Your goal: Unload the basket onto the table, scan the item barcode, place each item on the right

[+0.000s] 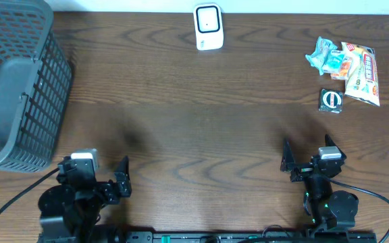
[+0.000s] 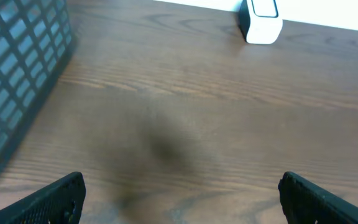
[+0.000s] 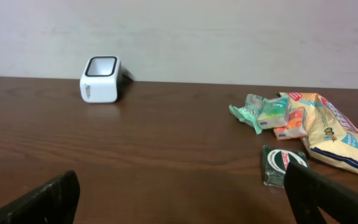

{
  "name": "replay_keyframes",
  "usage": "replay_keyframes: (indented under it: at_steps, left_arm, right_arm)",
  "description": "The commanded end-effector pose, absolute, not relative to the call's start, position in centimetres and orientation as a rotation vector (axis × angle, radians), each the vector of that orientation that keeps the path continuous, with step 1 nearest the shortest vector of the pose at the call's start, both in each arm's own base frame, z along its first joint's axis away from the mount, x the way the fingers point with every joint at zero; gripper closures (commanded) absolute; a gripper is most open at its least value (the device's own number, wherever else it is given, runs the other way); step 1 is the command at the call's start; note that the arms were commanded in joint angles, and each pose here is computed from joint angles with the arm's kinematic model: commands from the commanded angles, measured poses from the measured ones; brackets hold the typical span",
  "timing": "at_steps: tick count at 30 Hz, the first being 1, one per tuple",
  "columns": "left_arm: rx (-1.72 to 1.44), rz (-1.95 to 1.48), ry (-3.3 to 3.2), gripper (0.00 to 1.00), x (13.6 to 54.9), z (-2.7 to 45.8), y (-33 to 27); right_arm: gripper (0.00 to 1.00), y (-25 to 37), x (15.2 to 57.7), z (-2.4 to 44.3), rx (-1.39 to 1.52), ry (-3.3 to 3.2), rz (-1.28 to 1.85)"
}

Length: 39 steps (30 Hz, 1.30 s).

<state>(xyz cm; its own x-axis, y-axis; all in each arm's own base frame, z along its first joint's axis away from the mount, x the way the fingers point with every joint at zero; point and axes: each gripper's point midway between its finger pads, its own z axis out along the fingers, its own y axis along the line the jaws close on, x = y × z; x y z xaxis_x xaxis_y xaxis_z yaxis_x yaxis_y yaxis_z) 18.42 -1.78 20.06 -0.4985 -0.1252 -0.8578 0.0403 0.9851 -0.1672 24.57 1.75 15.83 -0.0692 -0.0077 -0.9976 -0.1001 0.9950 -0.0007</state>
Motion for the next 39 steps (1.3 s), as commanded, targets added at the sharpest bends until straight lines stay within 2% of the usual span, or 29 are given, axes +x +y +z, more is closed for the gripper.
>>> replay_keyframes:
  at_steps: [1,29,35,39]
  left_arm:
    - [-0.03,-0.204,2.074,0.02,18.7,18.7,-2.0]
    - [0.064,-0.214,1.605,0.02,24.0,18.2,-2.6]
    - [-0.133,-0.228,1.616,0.02,24.5,16.8,-0.6]
    - [-0.134,-0.233,1.606,0.02,24.6,16.6,-0.6]
  right_arm:
    - [0.01,1.7,24.6,15.8,-0.069,1.64,0.082]
    - [0.01,1.7,24.6,15.8,-0.069,1.64,0.082]
    - [0.01,1.7,24.6,15.8,-0.068,1.64,0.083]
    - [0.01,1.7,24.6,15.8,-0.069,1.64,0.082]
